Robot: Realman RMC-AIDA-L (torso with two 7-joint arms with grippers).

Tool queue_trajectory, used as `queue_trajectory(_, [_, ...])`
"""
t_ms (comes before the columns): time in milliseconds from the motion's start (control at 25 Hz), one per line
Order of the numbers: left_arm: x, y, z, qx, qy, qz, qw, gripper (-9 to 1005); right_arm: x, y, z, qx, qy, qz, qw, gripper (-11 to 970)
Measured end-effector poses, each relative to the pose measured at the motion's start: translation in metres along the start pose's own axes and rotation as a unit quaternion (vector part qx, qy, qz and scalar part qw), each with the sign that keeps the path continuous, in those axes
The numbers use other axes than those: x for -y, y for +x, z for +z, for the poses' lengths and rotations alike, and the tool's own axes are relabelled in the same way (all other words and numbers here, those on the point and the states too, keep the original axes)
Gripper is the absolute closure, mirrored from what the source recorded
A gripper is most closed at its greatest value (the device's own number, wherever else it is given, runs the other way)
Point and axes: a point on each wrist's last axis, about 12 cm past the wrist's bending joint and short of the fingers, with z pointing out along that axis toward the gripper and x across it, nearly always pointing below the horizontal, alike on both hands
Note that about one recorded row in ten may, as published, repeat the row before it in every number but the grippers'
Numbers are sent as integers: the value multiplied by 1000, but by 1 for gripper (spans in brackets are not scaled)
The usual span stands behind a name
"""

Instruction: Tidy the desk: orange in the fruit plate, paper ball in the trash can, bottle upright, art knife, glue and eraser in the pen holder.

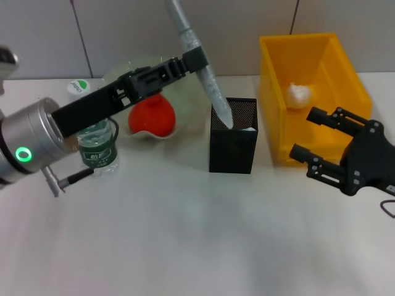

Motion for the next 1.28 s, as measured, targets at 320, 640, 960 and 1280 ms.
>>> queue_trajectory(320, [-9,33,-17,68,-32,-44,996,851,-22,16,6,21,5,21,1000,266])
queue_trajectory(640, [-12,63,-32,125,-75,-66,987,851,-49,32,15,58,46,31,997,265])
queue_trajectory(960, [-12,78,-38,162,-100,-82,978,851,-62,38,30,62,51,35,996,266])
queue_trajectory(1280, [-10,94,-41,189,-123,-101,969,851,-75,46,49,52,64,34,996,277])
